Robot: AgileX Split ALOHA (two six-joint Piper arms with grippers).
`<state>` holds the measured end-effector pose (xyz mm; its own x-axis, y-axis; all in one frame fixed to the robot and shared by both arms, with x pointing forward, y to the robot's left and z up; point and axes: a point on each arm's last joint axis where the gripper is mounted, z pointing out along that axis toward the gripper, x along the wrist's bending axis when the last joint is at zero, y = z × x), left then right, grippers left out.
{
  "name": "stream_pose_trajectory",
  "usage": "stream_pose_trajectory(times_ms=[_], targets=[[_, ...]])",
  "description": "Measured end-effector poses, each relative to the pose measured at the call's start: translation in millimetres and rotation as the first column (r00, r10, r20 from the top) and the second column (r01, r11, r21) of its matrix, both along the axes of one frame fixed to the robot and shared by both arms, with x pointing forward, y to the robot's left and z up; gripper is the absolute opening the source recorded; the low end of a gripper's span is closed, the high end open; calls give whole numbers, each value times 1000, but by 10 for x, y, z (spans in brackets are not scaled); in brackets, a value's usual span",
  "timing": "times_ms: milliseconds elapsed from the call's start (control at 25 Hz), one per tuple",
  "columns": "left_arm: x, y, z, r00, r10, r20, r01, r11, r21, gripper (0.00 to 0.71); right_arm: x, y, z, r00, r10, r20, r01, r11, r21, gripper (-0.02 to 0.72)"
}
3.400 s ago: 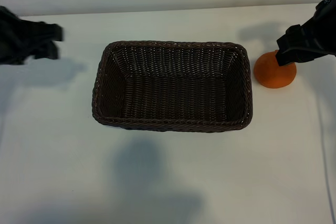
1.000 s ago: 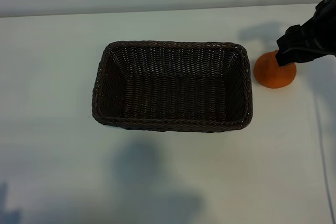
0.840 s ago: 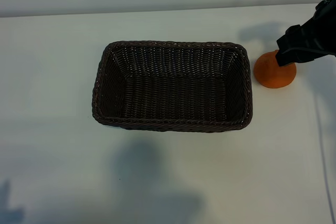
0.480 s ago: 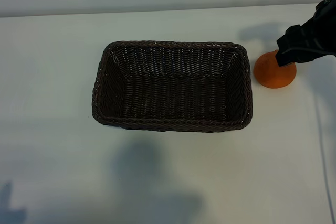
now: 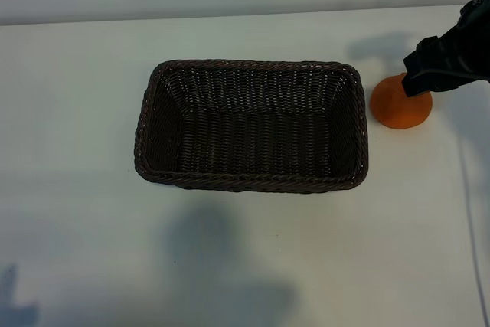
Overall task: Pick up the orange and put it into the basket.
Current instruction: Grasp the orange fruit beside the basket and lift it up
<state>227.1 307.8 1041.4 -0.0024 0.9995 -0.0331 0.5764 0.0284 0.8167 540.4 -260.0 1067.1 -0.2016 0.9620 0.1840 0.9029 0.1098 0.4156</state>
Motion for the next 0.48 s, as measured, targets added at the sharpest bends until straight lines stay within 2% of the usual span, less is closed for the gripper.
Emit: stream_pose_trajectory(times_ms=[480], targets=[[-9,1,-1,1000,0,5,0,1000,0,573,0,0,0,1000,0,0,0,1000,0,594]])
